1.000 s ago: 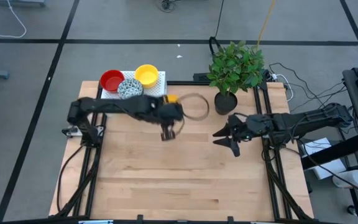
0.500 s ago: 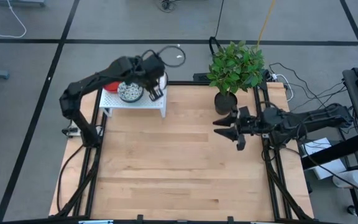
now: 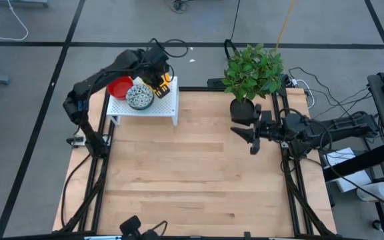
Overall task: Pick & Place Mini bowls
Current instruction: Stack the yellow bowl on the yellow bowls on the shelf, then return to Home Position
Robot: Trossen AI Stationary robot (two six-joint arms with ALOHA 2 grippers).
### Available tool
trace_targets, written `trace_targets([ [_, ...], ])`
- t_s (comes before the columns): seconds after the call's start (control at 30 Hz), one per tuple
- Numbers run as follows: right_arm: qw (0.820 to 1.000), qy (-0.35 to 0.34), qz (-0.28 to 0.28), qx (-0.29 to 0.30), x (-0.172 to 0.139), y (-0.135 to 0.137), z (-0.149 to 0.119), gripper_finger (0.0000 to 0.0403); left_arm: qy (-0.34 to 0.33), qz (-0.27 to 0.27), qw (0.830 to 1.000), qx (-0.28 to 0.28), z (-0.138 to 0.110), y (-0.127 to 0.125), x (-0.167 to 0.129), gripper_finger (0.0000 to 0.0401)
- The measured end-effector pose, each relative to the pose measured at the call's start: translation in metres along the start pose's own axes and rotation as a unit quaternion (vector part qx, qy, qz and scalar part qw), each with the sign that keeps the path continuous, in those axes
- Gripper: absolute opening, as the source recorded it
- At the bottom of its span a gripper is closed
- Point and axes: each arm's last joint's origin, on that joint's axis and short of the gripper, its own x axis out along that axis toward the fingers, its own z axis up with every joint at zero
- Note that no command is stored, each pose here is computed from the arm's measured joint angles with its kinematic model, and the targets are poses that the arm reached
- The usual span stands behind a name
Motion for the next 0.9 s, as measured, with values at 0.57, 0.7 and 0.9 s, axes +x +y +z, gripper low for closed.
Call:
trace_targets([
  [0.57,0.999,-0.002,-0.036,-0.020,0.003,-0.013,0.002,0.0155,0.003,-0.001,1.000,-0.008,-0.004,-0.004,0.019,0.0046],
  [0.7,0.999,-0.003,-0.037,-0.020,0.003,-0.014,0.002,0.0155,0.003,-0.001,1.000,-0.015,-0.004,-0.005,0.019,0.0103],
  [0.9,0.999,-0.005,-0.037,-0.034,0.002,-0.014,0.003,0.0155,-0.005,0.000,1.000,-0.016,-0.001,-0.003,0.010,0.0179],
])
